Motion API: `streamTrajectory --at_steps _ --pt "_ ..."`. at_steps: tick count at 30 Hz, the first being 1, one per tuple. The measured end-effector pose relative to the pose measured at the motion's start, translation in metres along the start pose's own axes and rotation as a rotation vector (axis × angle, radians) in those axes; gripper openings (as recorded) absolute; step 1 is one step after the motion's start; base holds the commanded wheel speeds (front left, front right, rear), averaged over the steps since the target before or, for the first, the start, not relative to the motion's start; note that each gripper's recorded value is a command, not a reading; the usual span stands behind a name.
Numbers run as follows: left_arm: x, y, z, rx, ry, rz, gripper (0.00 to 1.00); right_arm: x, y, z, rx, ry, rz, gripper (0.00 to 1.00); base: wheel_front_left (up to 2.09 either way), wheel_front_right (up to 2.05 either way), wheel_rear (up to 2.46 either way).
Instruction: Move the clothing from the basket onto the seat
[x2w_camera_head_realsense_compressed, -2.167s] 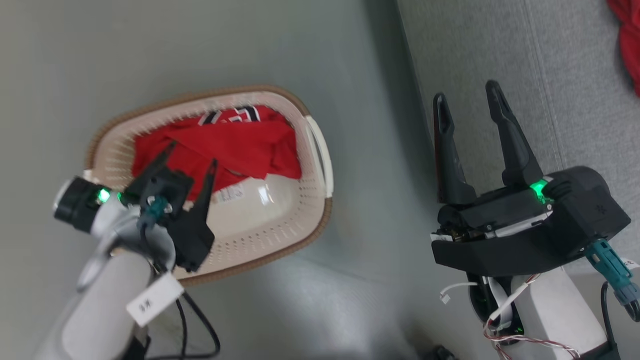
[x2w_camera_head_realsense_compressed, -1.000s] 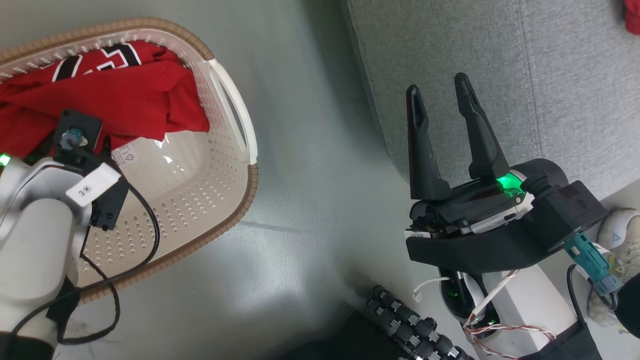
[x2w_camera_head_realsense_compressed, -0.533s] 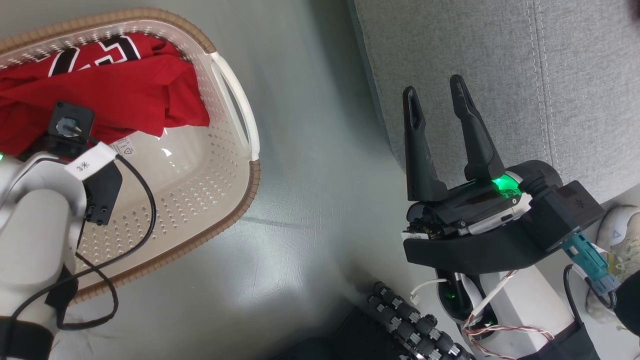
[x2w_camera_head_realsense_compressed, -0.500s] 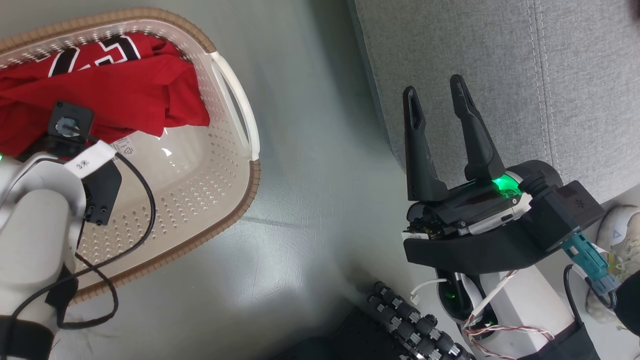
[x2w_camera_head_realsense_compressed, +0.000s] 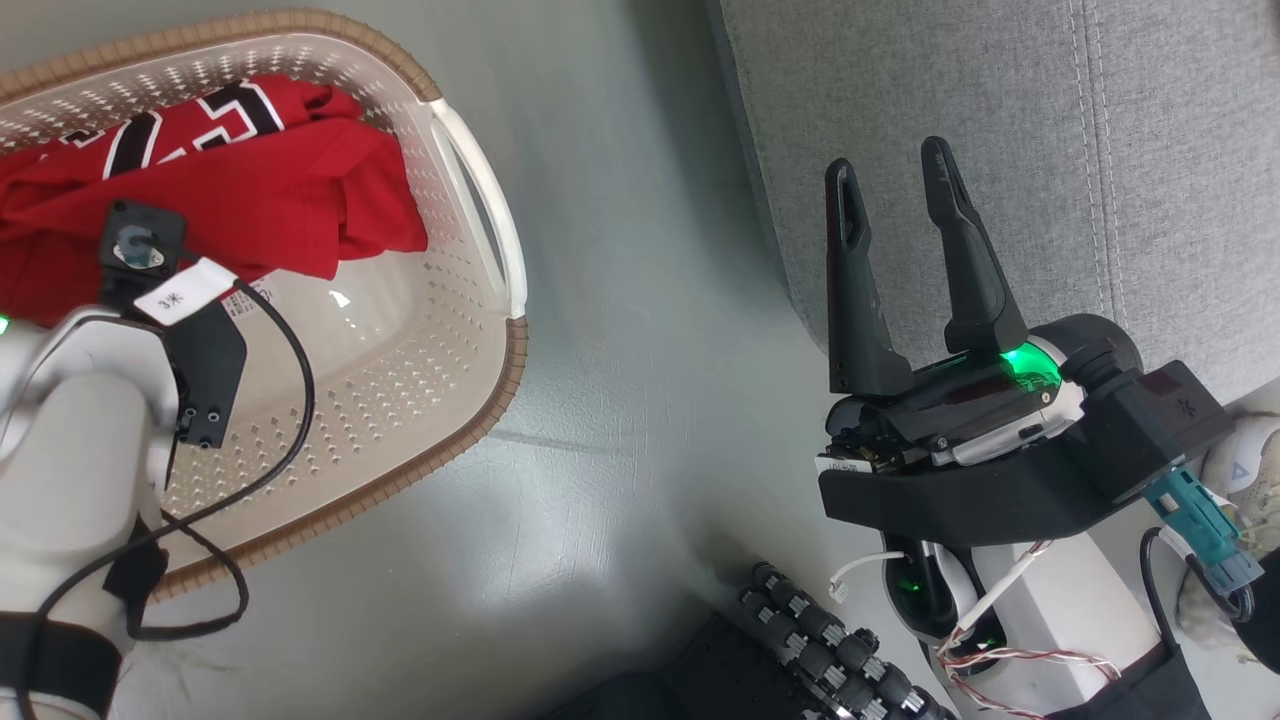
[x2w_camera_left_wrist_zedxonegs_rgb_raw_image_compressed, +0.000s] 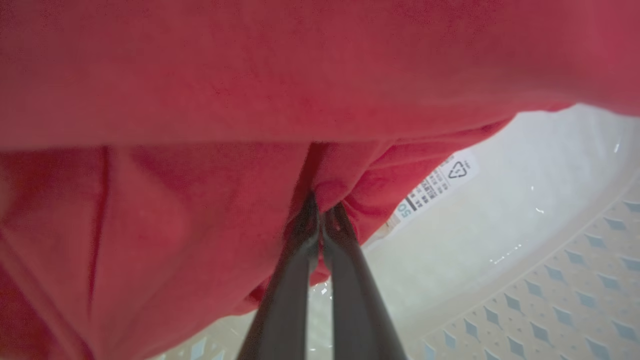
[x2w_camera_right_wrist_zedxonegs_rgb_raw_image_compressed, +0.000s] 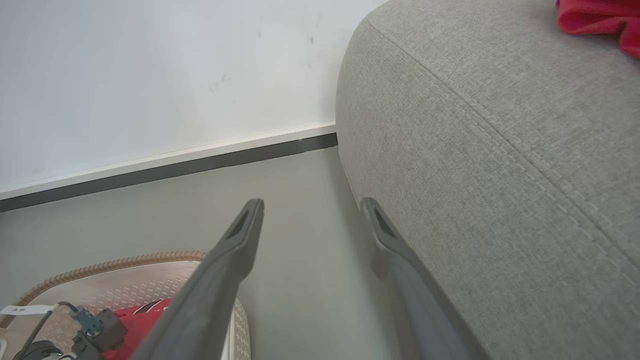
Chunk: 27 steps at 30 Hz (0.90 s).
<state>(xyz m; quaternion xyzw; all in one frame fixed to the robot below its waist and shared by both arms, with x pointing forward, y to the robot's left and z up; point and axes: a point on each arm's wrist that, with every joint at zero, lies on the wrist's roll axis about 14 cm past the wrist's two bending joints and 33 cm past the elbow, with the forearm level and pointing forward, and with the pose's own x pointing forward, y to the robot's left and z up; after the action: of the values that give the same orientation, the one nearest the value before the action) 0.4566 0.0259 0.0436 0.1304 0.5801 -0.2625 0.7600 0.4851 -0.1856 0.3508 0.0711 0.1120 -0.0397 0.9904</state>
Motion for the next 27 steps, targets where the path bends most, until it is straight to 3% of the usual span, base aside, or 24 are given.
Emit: streamTrajectory --at_steps 8,14,27 --pt "-0.004 0.007 0.013 -0.073 -0.056 0.004 0.0 0.007 0.007 0.009 -0.004 -0.03 0.027 1.0 0.0 0.0 0.0" --pt "-0.018 -0.018 0.036 -0.135 -0.153 -0.053 0.0 0.009 0.005 0.015 -0.046 -0.047 0.026 1.0 0.0 0.0 0.0" --pt "-0.08 -0.038 0.074 -0.19 -0.395 -0.112 0.0 0.012 0.013 0.043 -0.104 -0.118 0.06 1.0 0.0 0.0 0.0"
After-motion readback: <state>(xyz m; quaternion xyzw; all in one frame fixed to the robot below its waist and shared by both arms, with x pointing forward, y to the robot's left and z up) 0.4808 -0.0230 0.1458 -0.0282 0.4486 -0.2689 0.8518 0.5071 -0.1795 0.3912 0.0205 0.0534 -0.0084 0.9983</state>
